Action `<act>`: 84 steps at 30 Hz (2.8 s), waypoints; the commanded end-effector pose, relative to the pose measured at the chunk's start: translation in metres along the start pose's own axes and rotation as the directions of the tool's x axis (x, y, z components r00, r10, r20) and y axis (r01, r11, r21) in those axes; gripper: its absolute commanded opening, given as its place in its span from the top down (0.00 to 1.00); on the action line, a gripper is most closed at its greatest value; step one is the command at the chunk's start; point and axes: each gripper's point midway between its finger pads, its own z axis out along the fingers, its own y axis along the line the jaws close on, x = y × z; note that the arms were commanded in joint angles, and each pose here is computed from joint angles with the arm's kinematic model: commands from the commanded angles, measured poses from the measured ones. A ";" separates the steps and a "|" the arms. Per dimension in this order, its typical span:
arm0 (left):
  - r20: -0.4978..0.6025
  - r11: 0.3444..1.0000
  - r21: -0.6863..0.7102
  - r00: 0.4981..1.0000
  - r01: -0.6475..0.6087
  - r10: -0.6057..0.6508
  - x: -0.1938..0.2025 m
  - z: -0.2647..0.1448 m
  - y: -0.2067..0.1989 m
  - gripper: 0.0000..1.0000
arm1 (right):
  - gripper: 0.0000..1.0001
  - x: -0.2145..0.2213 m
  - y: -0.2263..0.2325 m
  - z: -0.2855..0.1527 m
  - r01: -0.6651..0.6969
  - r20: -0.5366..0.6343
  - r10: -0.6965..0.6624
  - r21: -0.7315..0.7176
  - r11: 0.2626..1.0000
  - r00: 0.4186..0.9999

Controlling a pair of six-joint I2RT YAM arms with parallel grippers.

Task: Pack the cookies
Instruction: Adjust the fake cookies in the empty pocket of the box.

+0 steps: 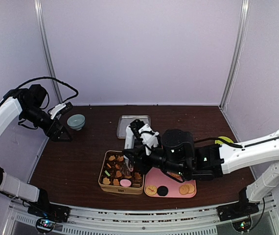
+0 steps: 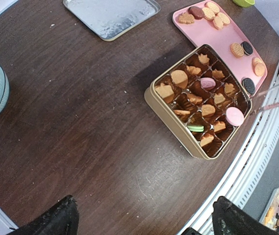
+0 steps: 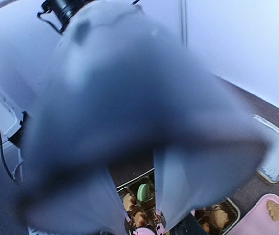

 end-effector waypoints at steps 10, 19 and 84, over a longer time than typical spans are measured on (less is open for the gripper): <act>0.010 1.000 -0.005 1.000 -0.016 0.016 -0.001 -0.004 -0.001 0.02 | 0.64 0.015 0.045 0.017 0.069 -0.053 -0.075 -0.097 0.993 0.996; 0.009 1.000 -0.007 1.000 -0.020 0.020 0.000 -0.004 -0.001 0.02 | 0.64 0.025 0.039 0.026 0.109 -0.088 -0.114 -0.059 0.992 0.990; 0.018 1.000 0.003 1.000 -0.025 0.025 0.002 -0.002 -0.004 0.02 | 1.00 0.038 0.027 0.015 0.052 -0.095 -0.040 0.125 0.991 0.995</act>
